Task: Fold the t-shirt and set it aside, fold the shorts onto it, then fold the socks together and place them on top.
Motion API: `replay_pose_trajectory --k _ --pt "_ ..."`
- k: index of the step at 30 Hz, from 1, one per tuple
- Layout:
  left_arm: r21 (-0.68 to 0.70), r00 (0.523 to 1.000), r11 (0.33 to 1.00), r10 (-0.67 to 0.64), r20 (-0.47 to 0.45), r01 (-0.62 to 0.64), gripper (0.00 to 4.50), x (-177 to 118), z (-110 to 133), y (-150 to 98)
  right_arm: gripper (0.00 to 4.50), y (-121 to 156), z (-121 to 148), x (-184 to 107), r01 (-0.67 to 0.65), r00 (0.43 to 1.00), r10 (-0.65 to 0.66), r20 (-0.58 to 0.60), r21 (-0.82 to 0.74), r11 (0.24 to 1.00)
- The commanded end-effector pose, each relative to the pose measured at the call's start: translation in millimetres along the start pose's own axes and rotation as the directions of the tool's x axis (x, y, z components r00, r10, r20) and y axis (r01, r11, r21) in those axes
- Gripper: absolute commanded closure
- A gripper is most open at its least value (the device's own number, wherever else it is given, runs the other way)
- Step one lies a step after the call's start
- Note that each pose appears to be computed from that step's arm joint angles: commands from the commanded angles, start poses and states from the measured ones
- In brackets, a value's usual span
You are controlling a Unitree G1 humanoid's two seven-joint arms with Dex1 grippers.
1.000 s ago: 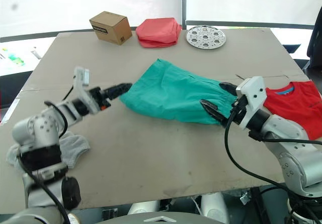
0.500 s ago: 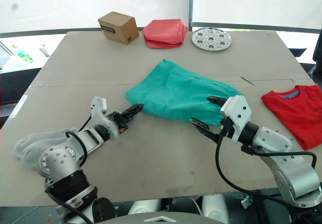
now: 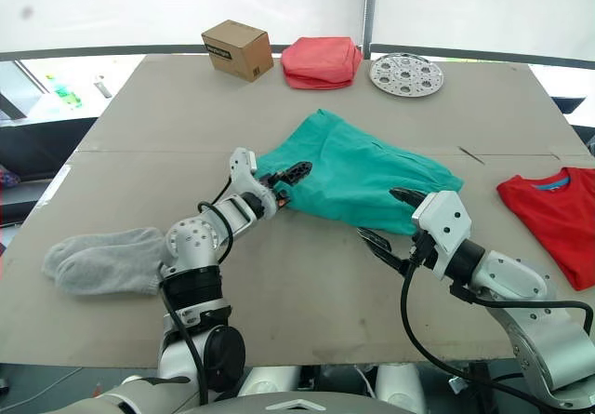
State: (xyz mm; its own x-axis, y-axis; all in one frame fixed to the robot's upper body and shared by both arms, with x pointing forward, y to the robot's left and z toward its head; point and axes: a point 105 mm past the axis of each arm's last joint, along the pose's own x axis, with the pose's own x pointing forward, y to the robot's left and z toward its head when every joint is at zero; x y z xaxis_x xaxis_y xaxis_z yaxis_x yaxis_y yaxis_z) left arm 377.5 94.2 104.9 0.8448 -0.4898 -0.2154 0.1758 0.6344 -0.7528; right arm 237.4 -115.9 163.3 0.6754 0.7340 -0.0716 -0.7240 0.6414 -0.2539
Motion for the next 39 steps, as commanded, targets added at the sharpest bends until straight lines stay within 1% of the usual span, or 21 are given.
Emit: replay_pose_trajectory --k 1,3,6,8,11,13,15,17,18,19,21,22,23,24,26,27,29,31,33,36,39 --pt "-0.060 0.998 0.997 0.040 -0.037 -0.043 1.49 23.6 -19.8 -0.1 0.00 -0.8 13.1 -3.5 0.032 0.999 -0.031 0.039 -0.046 0.998" --pt "-0.072 0.997 0.994 0.082 -0.014 -0.083 2.13 25.8 -12.9 7.0 0.00 -1.3 13.0 -4.2 0.041 0.999 -0.039 0.036 -0.049 0.998" --pt "-0.015 0.993 0.993 0.118 0.024 -0.118 3.48 18.6 7.2 21.1 0.00 -1.9 12.6 -5.3 0.048 0.998 -0.047 0.031 -0.054 0.997" --pt "0.032 0.984 0.987 0.153 0.089 -0.156 4.42 5.6 32.3 36.3 0.00 -3.4 12.6 -5.7 0.057 0.998 -0.056 0.033 -0.052 0.997" --pt "0.157 0.953 0.959 0.197 0.231 -0.236 4.47 -25.1 81.0 55.8 0.00 -6.6 11.9 -5.9 0.072 0.997 -0.070 0.039 -0.050 0.996" --pt "0.317 0.928 0.902 0.186 0.323 -0.291 4.47 -44.4 111.4 55.5 0.00 -9.2 12.1 -4.9 0.081 0.996 -0.079 0.047 -0.045 0.996" --pt "0.561 0.902 0.750 0.111 0.417 -0.351 4.47 -64.3 147.9 37.5 0.00 -10.3 10.2 -3.4 0.084 0.995 -0.082 0.052 -0.040 0.996" --pt "0.744 0.900 0.561 0.006 0.436 -0.364 4.47 -72.1 168.2 11.3 0.00 -11.2 8.3 -1.7 0.083 0.995 -0.081 0.054 -0.038 0.996" --pt "0.824 0.906 0.443 -0.059 0.420 -0.353 4.47 -72.1 172.6 -5.1 0.00 -11.9 8.0 -0.5 0.081 0.995 -0.079 0.055 -0.039 0.996" --pt "0.876 0.913 0.345 -0.110 0.393 -0.336 4.47 -71.0 173.1 -17.8 0.00 -12.5 7.9 0.6 0.080 0.995 -0.078 0.057 -0.040 0.996" --pt "0.953 0.928 0.139 -0.225 0.297 -0.271 4.47 -65.5 162.1 -45.2 0.00 -13.4 8.4 2.8 0.079 0.995 -0.076 0.062 -0.043 0.996" --pt "0.973 0.936 0.050 -0.267 0.230 -0.225 4.47 -61.9 150.9 -54.4 0.00 -13.6 8.9 3.7 0.079 0.995 -0.076 0.064 -0.044 0.996" --pt "0.983 0.944 -0.068 -0.298 0.142 -0.169 4.47 -58.4 134.1 -60.5 0.00 -13.8 9.5 3.9 0.080 0.995 -0.077 0.066 -0.047 0.996" --pt "0.982 0.947 -0.154 -0.318 0.056 -0.110 4.47 -55.5 116.7 -61.9 0.00 -14.2 9.8 4.1 0.082 0.995 -0.079 0.068 -0.049 0.995" --pt "0.946 0.949 -0.324 -0.290 -0.125 0.025 4.47 -50.9 78.7 -49.7 0.00 -15.1 10.4 3.5 0.091 0.994 -0.088 0.069 -0.053 0.994" --pt "0.928 0.947 -0.366 -0.271 -0.172 0.064 4.47 -50.0 69.3 -43.5 0.00 -15.4 10.4 3.7 0.094 0.994 -0.090 0.069 -0.054 0.994" --pt "0.885 0.946 -0.422 -0.153 -0.286 0.200 4.47 -49.5 45.1 -10.8 0.00 -14.5 10.2 2.7 0.100 0.993 -0.096 0.065 -0.057 0.993" --pt "0.812 0.917 -0.463 0.001 -0.399 0.354 4.47 -55.7 27.7 25.5 0.00 -12.5 9.8 -0.2 0.108 0.993 -0.105 0.060 -0.058 0.992" --pt "0.796 0.909 -0.467 0.040 -0.415 0.384 4.47 -58.3 29.6 36.9 0.00 -11.3 8.6 -2.3 0.116 0.992 -0.113 0.055 -0.057 0.992" --pt "0.793 0.914 -0.477 0.054 -0.403 0.378 4.47 -61.0 40.8 43.0 0.00 -9.5 7.0 -4.3 0.126 0.991 -0.123 0.050 -0.056 0.990" --pt "0.771 0.912 -0.512 0.065 -0.406 0.379 4.47 -65.7 48.2 45.0 0.00 -8.1 6.0 -3.3 0.125 0.991 -0.122 0.049 -0.052 0.991"
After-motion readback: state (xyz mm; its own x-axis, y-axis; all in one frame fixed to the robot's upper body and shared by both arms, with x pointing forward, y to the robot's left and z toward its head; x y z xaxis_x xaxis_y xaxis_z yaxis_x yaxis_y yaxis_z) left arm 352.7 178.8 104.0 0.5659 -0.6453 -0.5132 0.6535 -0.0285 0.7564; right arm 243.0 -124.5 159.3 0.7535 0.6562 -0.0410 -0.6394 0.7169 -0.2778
